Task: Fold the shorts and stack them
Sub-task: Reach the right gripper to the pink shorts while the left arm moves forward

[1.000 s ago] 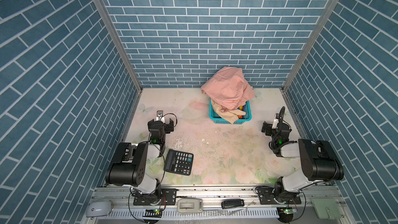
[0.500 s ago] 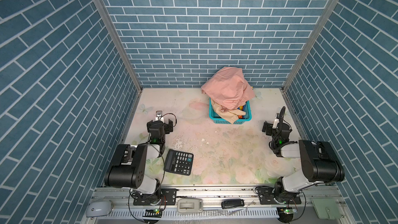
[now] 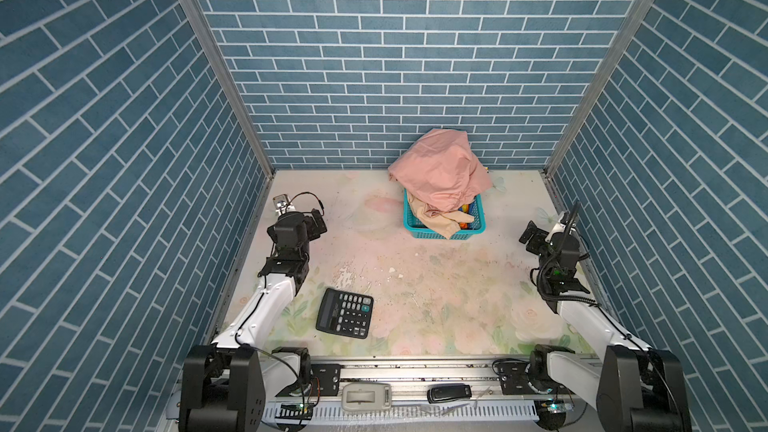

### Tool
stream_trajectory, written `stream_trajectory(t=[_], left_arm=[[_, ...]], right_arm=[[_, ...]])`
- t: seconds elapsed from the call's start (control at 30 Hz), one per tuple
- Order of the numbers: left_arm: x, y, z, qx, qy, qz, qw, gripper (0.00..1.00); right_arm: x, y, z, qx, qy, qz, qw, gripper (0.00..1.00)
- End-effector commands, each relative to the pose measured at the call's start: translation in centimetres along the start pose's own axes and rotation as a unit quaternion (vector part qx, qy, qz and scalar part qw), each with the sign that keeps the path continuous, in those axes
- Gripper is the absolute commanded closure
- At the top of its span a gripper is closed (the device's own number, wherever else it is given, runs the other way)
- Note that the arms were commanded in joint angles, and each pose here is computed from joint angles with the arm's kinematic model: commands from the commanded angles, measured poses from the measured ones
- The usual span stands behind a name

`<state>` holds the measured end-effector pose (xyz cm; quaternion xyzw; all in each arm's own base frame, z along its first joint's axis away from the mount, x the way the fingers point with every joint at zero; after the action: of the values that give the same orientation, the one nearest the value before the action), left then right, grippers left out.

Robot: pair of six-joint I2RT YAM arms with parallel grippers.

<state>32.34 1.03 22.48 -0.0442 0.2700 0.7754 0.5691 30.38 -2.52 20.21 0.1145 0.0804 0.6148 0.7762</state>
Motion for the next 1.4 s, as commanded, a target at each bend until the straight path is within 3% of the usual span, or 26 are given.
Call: stream_trajectory(t=[0.0,0.13,0.27,0.37,0.5,0.67,0.93,1.23,1.37], left_arm=[[-1.4,0.5,-1.5,0.093,0.06,-0.038,0.993,0.0],[-4.7,0.8,-3.0,0.151,0.052,-0.087,0.983,0.0],[-9.4,1.6,-4.8,0.195,0.014,-0.144,0.97,0.0],[-11.7,2.0,-5.8,0.225,0.038,-0.191,0.955,0.0],[-12.1,2.7,-6.1,0.236,0.087,-0.217,0.943,0.0],[-10.8,4.0,-6.5,0.234,0.098,-0.213,0.944,0.0],[-7.7,4.2,-7.2,0.248,0.128,-0.187,0.942,0.0],[-8.6,4.3,-7.5,0.275,0.152,-0.226,0.922,0.01],[-8.5,4.1,-8.0,0.285,0.153,-0.22,0.92,0.0]], right_arm=[[2.4,1.2,2.7,0.032,-0.03,0.067,0.997,0.01],[6.8,2.2,4.4,0.064,0.008,0.104,0.992,0.01],[13.8,2.8,5.0,0.079,0.052,0.15,0.984,0.01],[19.2,3.0,4.5,0.086,0.071,0.177,0.978,0.01],[26.2,3.5,4.2,0.098,0.111,0.205,0.967,0.01],[33.1,2.8,2.8,0.124,0.139,0.212,0.959,0.03],[38.2,-0.1,-0.8,0.17,0.157,0.2,0.952,0.21],[40.7,-3.2,-4.4,0.197,0.197,0.166,0.946,0.28],[41.4,-4.2,-5.6,0.203,0.205,0.157,0.944,0.43]])
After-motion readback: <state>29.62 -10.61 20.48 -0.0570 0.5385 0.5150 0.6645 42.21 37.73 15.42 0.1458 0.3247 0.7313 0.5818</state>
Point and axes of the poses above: each gripper's point midway between its finger pads, its own y axis back along the fingers, its own x axis along the line the jaws close on, z = x × y, the point moved 6 cm from there along y, back along the fingers, and after that the axes turned 11 degrees about y, right-handed, at the moved point
